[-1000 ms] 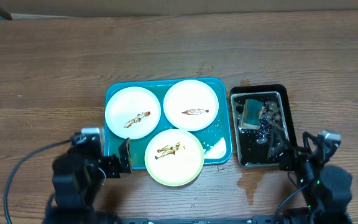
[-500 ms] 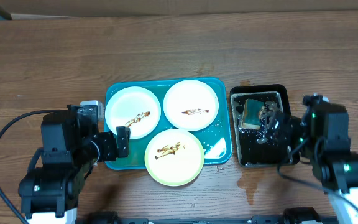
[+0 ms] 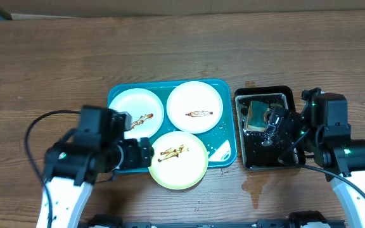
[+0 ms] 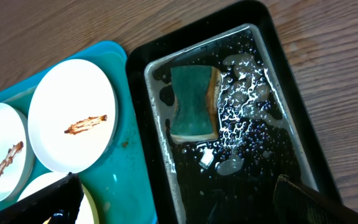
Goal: Clean dirty plates on tray and stack at the side
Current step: 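Move the left gripper to the yellow plate rim and grasp it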
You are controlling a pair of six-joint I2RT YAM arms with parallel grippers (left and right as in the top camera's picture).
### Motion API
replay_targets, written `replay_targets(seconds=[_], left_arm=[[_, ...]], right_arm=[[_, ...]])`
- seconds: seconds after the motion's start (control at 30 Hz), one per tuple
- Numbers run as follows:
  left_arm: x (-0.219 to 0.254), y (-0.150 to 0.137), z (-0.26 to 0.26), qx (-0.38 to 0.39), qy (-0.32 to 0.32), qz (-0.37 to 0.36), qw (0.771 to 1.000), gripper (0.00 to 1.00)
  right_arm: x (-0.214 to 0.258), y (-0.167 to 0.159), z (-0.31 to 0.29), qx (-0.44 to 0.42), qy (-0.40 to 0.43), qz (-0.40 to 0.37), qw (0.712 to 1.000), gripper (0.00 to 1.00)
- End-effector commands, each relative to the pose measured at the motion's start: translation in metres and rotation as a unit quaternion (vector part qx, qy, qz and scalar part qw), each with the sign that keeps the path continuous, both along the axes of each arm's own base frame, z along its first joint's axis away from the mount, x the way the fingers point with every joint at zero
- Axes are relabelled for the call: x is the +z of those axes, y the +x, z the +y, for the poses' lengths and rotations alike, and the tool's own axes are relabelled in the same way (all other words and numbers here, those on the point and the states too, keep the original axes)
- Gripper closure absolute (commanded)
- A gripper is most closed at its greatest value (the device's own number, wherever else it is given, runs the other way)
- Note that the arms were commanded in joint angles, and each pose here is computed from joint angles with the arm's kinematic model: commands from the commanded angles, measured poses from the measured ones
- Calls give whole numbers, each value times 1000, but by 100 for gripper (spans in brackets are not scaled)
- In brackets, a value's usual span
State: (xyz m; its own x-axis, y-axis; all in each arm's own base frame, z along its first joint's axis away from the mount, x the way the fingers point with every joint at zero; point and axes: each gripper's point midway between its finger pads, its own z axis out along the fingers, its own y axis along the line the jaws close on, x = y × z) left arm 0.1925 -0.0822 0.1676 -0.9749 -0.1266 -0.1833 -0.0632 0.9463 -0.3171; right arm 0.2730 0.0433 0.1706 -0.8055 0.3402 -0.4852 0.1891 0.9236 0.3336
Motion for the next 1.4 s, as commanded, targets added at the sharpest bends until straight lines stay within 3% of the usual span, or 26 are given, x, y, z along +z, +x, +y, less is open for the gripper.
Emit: replay_targets(seconds=[0.0,0.23,0.4,0.73,1.1,1.27,1.37], left_arm=[[-12,-1,-7,19,19,50,998,7],[-52,-5,-19,7,61,155,986,9],[-75,-5,-19,6,80,208,975,29],[-115,-8,-24,-15,121,272,955,30],[-127,-13,-22,-11,126,276,953,27],[-122,-22,-12,14,149,239,959,23],[-116,-23,-16,17,128,194,972,22]], right_arm=[[14,6,3,4,4,-21,1000,0],[14,5,3,4,4,-21,1000,0],[14,6,1,1,0,-22,1000,0],[14,6,0,0,-3,-22,1000,0],[14,6,0,1,-3,-22,1000,0],[13,6,-2,-3,-8,-22,1000,0],[13,5,-3,-5,-11,-20,1000,0]])
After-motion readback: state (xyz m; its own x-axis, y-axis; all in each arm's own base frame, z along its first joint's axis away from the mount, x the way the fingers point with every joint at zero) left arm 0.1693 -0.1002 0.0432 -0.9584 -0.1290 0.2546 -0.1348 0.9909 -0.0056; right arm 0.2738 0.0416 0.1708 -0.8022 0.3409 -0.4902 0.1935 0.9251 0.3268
